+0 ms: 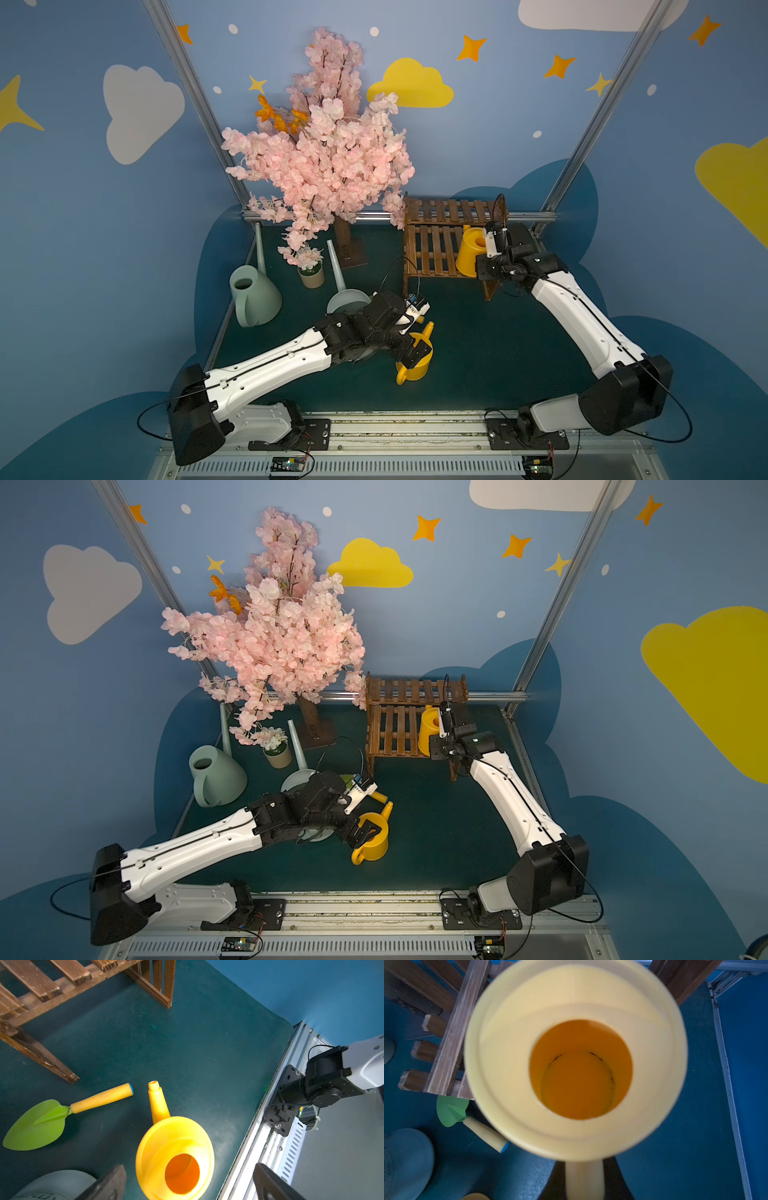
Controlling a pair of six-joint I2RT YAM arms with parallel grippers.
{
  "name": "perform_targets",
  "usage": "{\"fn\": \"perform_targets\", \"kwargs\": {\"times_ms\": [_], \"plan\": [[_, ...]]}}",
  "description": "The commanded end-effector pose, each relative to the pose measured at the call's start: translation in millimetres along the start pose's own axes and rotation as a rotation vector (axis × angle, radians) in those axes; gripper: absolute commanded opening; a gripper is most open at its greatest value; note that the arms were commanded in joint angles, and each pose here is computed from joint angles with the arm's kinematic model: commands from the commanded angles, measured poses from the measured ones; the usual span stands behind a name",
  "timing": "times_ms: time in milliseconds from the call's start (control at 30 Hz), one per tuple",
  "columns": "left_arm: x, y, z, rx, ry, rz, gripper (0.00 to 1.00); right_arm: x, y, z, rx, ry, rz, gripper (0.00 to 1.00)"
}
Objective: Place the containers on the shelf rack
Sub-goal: 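Place the container on the shelf.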
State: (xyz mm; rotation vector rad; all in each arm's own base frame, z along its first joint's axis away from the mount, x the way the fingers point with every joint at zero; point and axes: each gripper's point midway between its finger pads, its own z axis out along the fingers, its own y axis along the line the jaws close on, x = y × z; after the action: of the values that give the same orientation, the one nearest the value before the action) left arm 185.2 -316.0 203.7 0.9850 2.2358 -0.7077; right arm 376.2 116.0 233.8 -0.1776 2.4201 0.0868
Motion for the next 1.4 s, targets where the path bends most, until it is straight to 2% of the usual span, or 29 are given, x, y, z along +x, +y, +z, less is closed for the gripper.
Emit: {"fn": "perform_targets", "kwargs": {"times_ms": [0,167,500,833,967,1300,1367], "plan": [[5,2,2,-0.012,0.01,0.014,1.0,-1,-5,8,0.031,0.018,-0.006,0.01],[10,4,2,-0.016,0.02,0.011,1.0,3,-5,17,0.041,0.041,-0.009,0.03],[21,6,0,-0.024,0.052,0.004,1.0,9,-5,27,0.048,0.07,-0.002,0.21],[38,2,-3,-0.02,0.119,0.007,0.99,6,-5,10,0.036,0.034,0.035,0.48],[49,-3,-6,-0.025,0.166,0.023,0.99,1,-6,-5,0.026,-0.005,0.058,0.59],[68,-7,-8,-0.069,0.244,0.056,0.97,0,-18,-44,0.042,-0.132,0.096,0.93],[72,-6,-7,-0.088,0.259,0.057,0.97,1,-20,-52,0.046,-0.156,0.1,0.96]]}}
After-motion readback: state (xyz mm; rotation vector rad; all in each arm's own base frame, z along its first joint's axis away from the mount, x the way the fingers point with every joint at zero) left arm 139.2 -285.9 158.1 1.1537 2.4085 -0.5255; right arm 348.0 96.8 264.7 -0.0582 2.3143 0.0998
